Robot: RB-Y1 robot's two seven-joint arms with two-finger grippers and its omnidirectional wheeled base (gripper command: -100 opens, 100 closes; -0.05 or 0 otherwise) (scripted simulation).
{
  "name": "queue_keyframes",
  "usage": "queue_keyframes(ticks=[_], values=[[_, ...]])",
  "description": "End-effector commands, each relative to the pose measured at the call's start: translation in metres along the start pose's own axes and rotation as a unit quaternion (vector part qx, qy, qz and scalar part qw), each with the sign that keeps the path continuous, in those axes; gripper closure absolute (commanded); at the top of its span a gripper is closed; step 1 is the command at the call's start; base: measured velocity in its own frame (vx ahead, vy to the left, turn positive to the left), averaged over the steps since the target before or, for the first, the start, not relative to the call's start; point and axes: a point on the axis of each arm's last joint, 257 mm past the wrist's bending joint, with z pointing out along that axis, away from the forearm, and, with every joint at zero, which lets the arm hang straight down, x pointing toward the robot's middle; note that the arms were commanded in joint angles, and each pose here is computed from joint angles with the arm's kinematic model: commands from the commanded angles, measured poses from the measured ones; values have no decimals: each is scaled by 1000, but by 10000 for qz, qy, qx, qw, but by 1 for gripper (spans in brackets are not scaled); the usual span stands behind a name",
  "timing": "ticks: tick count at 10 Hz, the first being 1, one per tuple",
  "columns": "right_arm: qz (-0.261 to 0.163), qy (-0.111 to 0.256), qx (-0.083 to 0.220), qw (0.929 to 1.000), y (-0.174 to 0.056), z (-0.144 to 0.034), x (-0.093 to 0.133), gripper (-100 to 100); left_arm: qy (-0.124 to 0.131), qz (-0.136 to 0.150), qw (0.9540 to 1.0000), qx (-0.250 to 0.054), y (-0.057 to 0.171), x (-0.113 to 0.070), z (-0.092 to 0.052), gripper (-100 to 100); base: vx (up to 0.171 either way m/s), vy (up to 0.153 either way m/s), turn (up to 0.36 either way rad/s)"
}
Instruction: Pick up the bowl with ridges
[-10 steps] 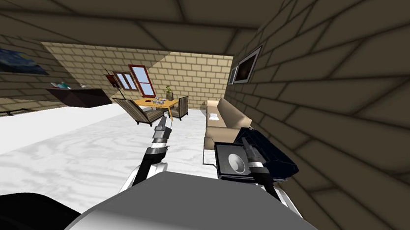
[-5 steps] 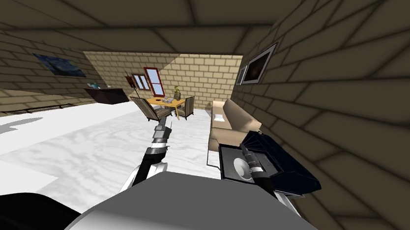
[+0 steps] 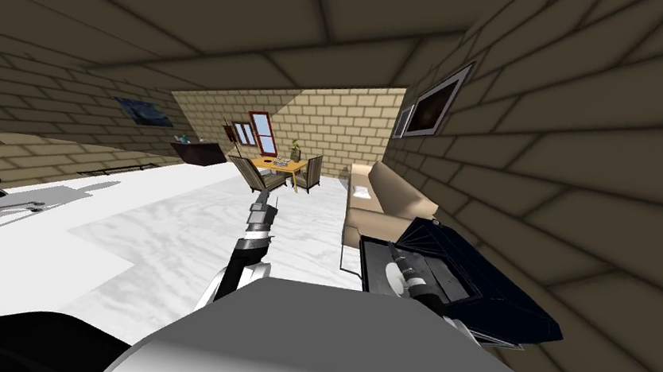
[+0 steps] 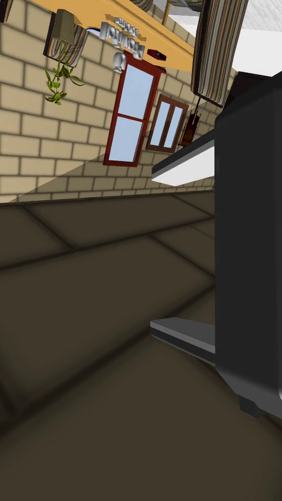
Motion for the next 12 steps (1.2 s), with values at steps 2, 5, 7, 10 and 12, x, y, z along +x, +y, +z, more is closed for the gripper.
queue_keyframes(ticks=[2,5,7,10,12], values=[[-214,285,293,9989,-31,-11,20,-100,0,-1,10000,1,0,0,0,0,5,26,223],[-631,783,734,9922,-79,-32,48,-100,0,0,10000,0,0,0,0,0,9,33,252],[-838,1014,911,9871,-99,-43,59,-100,0,0,10000,0,0,0,0,0,11,36,215],[-1028,1288,1152,9796,-125,-59,72,-100,0,1,10000,0,0,0,0,0,8,18,134],[-1006,1379,1300,9767,-138,-68,79,-100,0,0,10000,0,0,0,0,0,9,15,85]])
